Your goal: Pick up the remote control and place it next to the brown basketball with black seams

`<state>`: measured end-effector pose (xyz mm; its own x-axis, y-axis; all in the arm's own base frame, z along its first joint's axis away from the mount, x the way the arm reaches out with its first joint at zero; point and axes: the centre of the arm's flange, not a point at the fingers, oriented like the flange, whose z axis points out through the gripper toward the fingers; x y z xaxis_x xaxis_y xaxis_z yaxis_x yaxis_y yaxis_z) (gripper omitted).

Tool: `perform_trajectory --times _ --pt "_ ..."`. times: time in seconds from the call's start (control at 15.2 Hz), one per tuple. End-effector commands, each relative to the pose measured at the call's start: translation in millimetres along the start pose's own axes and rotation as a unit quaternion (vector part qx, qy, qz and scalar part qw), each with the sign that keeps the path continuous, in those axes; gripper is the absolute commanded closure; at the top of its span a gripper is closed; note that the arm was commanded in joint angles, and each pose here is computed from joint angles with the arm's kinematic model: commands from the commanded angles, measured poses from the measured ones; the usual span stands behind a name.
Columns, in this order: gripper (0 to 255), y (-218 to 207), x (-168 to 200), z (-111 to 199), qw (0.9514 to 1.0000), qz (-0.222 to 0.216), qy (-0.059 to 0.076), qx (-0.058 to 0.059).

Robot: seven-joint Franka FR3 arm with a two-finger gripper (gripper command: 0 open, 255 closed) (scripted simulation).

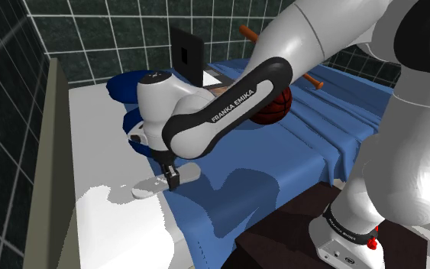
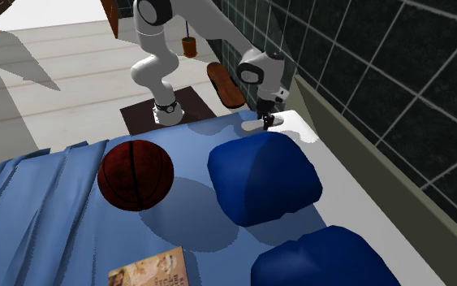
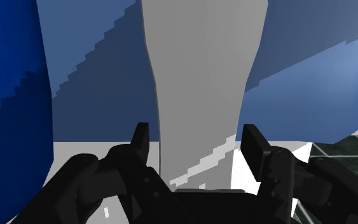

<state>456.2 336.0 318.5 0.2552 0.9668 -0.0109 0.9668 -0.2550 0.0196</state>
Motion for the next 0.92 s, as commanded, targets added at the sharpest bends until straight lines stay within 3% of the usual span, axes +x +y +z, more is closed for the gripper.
perform_trajectory --times 0.0,0.86 --pt "255 0.3 0.1 -11.0 1.0 0.0 0.0 0.0" --pt "255 1.7 -0.6 -79.7 1.0 0.0 0.0 0.0"
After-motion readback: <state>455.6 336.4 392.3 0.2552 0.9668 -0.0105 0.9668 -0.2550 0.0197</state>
